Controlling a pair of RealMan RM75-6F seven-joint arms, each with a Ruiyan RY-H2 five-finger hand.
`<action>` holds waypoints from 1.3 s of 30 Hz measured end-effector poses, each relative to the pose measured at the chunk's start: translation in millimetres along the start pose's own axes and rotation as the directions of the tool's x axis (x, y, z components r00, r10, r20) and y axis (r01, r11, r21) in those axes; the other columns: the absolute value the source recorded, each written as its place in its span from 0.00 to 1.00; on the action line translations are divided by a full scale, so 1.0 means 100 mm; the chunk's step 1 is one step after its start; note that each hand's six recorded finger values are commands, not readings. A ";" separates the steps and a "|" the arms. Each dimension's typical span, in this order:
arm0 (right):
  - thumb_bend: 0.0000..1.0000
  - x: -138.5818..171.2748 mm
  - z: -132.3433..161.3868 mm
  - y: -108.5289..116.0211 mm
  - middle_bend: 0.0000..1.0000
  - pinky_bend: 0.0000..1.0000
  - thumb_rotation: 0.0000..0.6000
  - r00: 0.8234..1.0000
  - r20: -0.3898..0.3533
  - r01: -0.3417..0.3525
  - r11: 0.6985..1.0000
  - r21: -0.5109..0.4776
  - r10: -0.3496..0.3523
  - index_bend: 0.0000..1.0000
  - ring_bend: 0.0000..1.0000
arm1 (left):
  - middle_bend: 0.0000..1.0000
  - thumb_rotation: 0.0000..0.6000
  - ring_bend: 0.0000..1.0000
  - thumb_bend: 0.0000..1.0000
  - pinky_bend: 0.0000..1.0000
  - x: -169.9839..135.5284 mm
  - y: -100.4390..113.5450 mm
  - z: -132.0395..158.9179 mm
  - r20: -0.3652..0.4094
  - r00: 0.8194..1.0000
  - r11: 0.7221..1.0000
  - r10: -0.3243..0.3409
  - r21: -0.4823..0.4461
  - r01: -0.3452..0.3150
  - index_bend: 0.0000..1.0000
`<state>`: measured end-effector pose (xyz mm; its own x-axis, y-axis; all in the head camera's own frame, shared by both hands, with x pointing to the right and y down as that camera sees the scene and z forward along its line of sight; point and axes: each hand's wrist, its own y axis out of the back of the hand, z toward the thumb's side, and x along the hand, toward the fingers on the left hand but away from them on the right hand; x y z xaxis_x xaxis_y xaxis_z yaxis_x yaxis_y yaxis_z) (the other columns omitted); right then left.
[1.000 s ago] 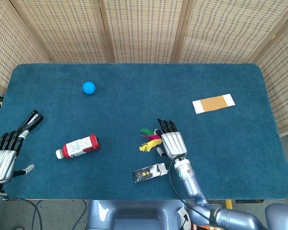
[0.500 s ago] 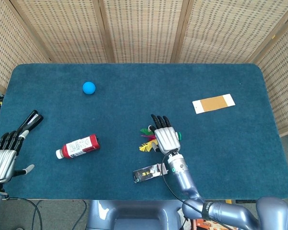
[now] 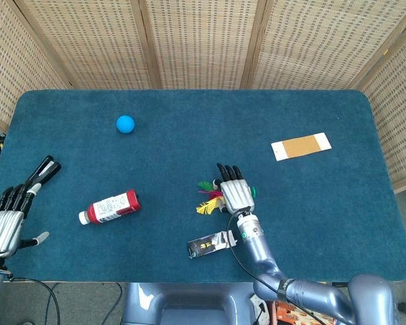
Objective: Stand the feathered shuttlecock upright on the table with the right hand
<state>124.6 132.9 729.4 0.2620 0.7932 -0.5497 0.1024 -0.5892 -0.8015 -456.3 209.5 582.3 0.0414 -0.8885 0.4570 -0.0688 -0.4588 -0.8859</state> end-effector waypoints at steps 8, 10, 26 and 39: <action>0.39 -0.01 -0.08 -0.06 0.06 0.00 1.00 1.000 0.017 -0.010 1.000 -0.001 0.010 0.46 0.00 | 0.00 1.00 0.00 0.01 0.00 0.00 -0.02 0.02 0.005 1.000 1.000 -0.005 0.003 0.005 0.00; 0.40 -0.01 -0.09 -0.07 0.06 0.00 1.00 1.000 0.018 -0.007 1.000 0.005 0.007 0.46 0.00 | 0.00 1.00 0.00 0.01 0.00 -0.01 -0.02 0.03 0.009 1.000 1.000 -0.007 0.004 0.007 0.00; 0.43 0.01 -0.10 -0.01 0.08 0.00 1.00 1.000 0.024 0.006 1.000 0.025 -0.007 0.48 0.00 | 0.00 1.00 0.00 0.01 0.00 -0.01 -0.03 0.05 0.017 1.000 1.000 -0.012 0.006 0.011 0.00; 0.43 0.03 -0.14 0.00 0.17 0.00 1.00 0.999 0.041 0.007 1.000 0.024 -0.008 0.58 0.00 | 0.00 1.00 0.00 0.01 0.00 -0.03 -0.03 0.07 0.024 1.000 1.000 -0.011 0.009 0.011 0.00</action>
<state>138.7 133.2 731.3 0.2214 0.8038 -0.5522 0.0808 -0.5794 -0.8110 -449.1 213.6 583.6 0.0659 -0.8831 0.4644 -0.0594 -0.4681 -0.8817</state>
